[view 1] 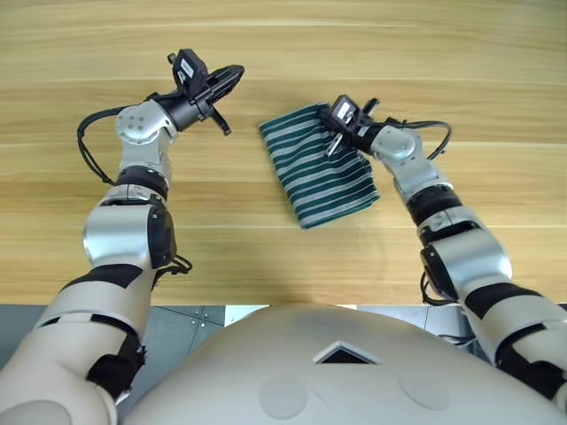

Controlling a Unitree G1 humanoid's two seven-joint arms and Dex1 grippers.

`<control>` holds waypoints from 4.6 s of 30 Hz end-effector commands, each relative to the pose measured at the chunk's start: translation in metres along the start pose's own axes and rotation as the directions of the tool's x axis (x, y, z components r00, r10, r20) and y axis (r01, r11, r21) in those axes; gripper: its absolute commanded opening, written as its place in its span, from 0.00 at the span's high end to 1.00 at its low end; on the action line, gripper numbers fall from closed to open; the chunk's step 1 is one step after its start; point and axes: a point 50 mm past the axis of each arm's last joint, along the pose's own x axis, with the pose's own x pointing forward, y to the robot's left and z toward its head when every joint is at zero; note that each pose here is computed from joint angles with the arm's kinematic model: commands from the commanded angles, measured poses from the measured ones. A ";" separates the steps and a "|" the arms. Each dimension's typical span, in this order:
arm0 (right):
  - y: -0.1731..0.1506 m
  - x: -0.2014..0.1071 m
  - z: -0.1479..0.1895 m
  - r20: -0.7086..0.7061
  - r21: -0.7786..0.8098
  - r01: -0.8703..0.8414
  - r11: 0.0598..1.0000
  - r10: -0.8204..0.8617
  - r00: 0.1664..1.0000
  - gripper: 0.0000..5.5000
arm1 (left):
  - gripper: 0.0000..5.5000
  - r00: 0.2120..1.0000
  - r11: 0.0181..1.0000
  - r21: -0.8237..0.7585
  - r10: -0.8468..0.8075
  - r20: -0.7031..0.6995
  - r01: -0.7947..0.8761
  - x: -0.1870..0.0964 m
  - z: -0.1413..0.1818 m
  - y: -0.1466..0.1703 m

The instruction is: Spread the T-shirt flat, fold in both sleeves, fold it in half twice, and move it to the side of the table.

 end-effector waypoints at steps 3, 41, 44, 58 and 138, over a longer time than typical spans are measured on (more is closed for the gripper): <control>-0.020 -0.041 -0.062 -0.249 -0.084 0.104 0.991 -0.122 0.961 1.00 | 1.00 1.000 1.000 0.012 0.021 0.016 -0.021 -0.001 0.004 0.004; 0.012 -0.129 -0.119 -0.331 -0.047 -0.330 0.943 0.297 0.896 1.00 | 1.00 0.999 0.999 0.010 0.033 0.024 -0.033 -0.005 -0.001 0.001; -0.009 -0.157 -0.124 -0.367 -0.026 -0.338 0.941 0.306 0.879 1.00 | 1.00 0.999 0.999 0.007 0.045 0.022 -0.045 -0.007 -0.002 0.002; -0.054 -0.198 -0.106 -0.326 -0.047 -0.301 0.952 0.270 0.906 1.00 | 1.00 0.999 0.999 0.011 0.044 0.023 -0.044 -0.007 -0.003 0.000; -0.059 -0.037 0.012 0.331 0.655 0.199 0.729 -0.513 0.792 1.00 | 1.00 0.506 0.392 -0.490 0.854 -0.121 -0.779 -0.075 -0.022 0.061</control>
